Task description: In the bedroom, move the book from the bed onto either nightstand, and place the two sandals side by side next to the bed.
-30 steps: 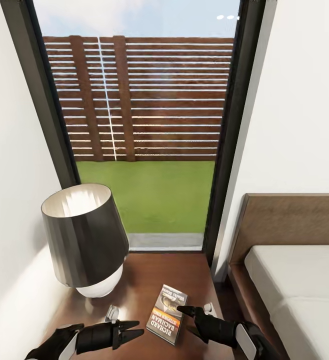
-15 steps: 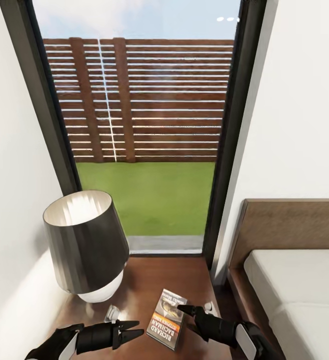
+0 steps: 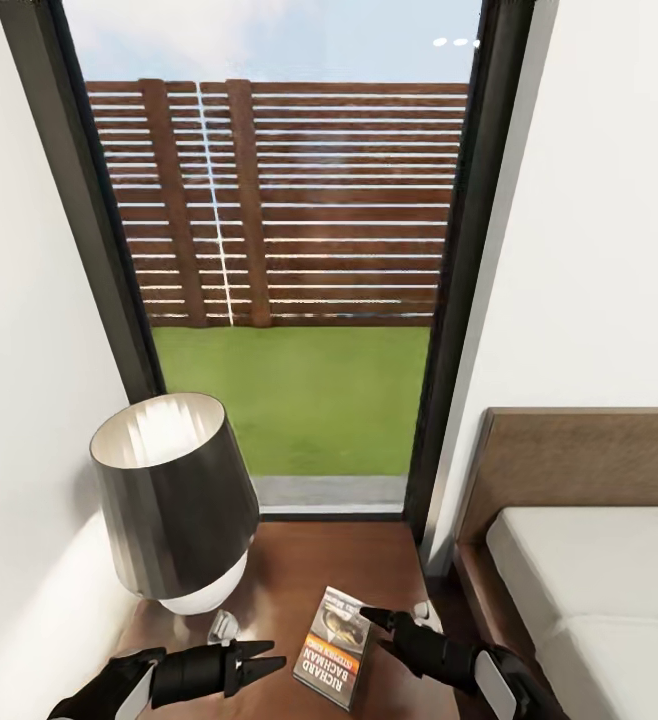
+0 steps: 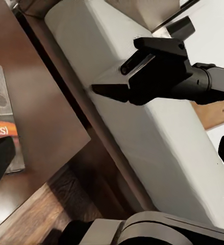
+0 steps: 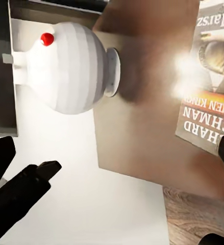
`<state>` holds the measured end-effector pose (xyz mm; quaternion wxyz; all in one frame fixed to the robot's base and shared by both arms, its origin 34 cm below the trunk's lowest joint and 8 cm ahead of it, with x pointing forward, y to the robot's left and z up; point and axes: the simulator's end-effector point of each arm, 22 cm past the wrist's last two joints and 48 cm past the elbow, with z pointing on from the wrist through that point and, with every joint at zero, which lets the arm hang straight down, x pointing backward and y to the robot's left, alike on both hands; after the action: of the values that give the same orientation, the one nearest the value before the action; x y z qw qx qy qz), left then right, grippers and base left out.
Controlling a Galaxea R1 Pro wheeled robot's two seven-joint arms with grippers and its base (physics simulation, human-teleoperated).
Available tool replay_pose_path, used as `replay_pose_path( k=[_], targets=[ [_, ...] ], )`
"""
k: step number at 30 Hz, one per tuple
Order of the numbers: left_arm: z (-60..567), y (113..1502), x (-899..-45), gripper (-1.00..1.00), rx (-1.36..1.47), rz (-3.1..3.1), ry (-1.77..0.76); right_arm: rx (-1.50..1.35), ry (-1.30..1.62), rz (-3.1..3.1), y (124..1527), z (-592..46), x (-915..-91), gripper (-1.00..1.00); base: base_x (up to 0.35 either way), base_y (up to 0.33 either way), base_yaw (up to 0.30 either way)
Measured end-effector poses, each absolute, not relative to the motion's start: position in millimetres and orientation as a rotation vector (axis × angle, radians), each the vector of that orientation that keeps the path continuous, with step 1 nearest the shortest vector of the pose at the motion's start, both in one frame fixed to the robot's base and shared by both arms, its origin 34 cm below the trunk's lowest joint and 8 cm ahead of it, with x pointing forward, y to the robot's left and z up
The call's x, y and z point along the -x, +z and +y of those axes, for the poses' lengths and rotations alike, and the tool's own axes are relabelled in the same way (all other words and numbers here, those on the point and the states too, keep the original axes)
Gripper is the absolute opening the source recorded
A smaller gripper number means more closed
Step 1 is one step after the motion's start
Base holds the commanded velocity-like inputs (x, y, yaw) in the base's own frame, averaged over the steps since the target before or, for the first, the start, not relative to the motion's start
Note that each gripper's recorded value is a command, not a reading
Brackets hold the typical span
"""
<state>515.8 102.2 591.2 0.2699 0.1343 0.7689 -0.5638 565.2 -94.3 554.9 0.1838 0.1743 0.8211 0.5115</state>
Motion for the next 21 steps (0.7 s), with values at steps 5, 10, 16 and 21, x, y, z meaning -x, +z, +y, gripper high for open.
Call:
replay_pose_path(
  k=[5, 10, 16, 21],
  targets=[
    [107.0, 587.0, -524.8, 1.0, -0.335, 2.124, -1.435, -0.486, 1.32, 2.31, 560.6, -189.5, -570.2, 1.0, 0.0, 0.0, 0.0],
    [109.7, 588.3, -530.7, 1.0, -0.321, 2.155, -1.381, -0.361, 1.235, 2.245, 577.5, -228.5, -575.0, 1.0, 0.0, 0.0, 0.0],
    [112.3, 594.0, -534.8, 1.0, -0.312, 2.176, -1.344, -0.176, 1.107, 2.32, 552.9, -229.9, -545.6, 1.0, 0.0, 0.0, 0.0],
    [112.0, 602.7, -536.1, 1.0, -0.311, 2.179, -1.34, -0.147, 1.092, 2.351, 546.7, -226.5, -528.3, 1.0, 0.0, 0.0, 0.0]
  ],
)
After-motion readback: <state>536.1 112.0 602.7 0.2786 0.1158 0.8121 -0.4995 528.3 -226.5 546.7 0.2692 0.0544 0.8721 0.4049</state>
